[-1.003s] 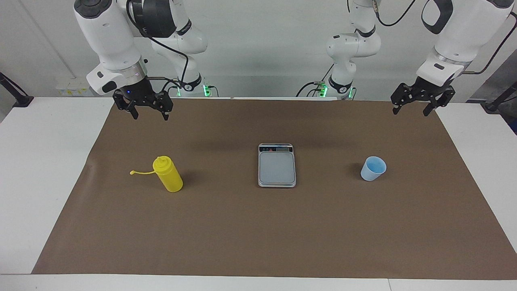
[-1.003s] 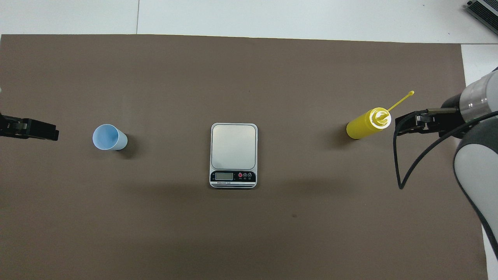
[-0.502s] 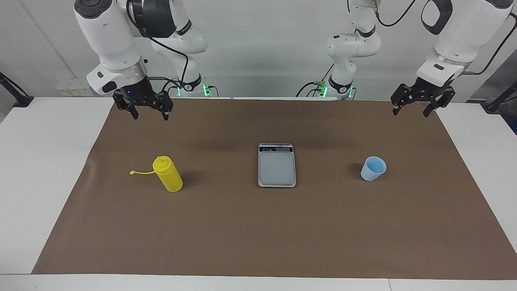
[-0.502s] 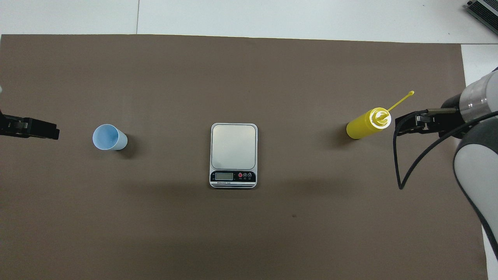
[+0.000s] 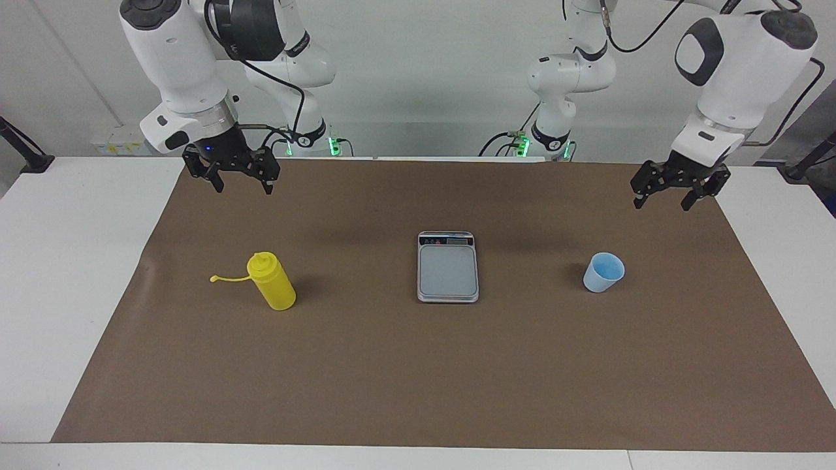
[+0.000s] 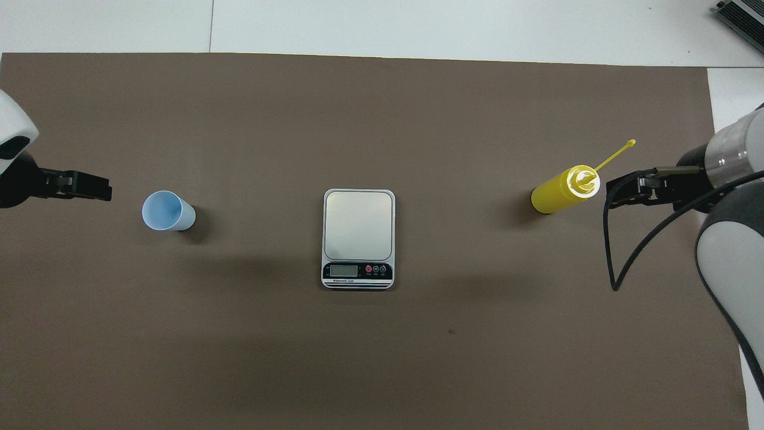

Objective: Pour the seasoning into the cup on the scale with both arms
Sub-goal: 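Reach the left gripper to the blue cup and grasp it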

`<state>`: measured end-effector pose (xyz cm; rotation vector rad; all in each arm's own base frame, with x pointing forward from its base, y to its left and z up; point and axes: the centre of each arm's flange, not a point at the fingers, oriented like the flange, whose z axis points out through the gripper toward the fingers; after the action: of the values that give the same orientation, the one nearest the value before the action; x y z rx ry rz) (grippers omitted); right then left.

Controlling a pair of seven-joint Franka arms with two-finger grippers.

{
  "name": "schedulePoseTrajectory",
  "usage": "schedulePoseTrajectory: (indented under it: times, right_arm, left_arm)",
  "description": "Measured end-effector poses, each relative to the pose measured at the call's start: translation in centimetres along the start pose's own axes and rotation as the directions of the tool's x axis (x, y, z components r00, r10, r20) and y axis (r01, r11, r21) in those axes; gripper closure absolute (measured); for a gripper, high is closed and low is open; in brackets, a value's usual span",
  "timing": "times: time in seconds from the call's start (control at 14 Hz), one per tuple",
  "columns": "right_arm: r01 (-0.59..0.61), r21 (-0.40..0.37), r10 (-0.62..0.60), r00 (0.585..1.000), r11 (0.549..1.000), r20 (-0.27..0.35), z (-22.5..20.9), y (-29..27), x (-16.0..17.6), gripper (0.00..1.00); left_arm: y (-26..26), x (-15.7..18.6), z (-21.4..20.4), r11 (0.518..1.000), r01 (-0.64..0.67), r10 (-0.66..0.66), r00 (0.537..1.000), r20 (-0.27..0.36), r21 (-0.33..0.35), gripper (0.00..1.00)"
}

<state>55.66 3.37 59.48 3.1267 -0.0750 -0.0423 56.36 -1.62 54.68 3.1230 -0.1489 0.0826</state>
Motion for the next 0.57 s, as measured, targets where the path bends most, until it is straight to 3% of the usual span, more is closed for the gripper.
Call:
schedulePoseTrajectory:
  times: [0.29, 0.57]
  right_arm:
    - [0.0, 0.0, 0.0, 1.0, 1.0, 0.0, 0.0, 0.0, 0.0, 0.0]
    - [-0.001, 0.0, 0.001, 1.0, 1.0, 0.0, 0.0, 0.0, 0.0, 0.0]
  left_arm:
    - [-2.2, 1.5, 7.9, 0.997, 0.082, -0.082, 0.997, 0.0, -0.011, 0.0]
    - [-2.5, -0.2, 14.1, 0.986, 0.164, -0.164, 0.986, -0.019, -0.036, 0.0]
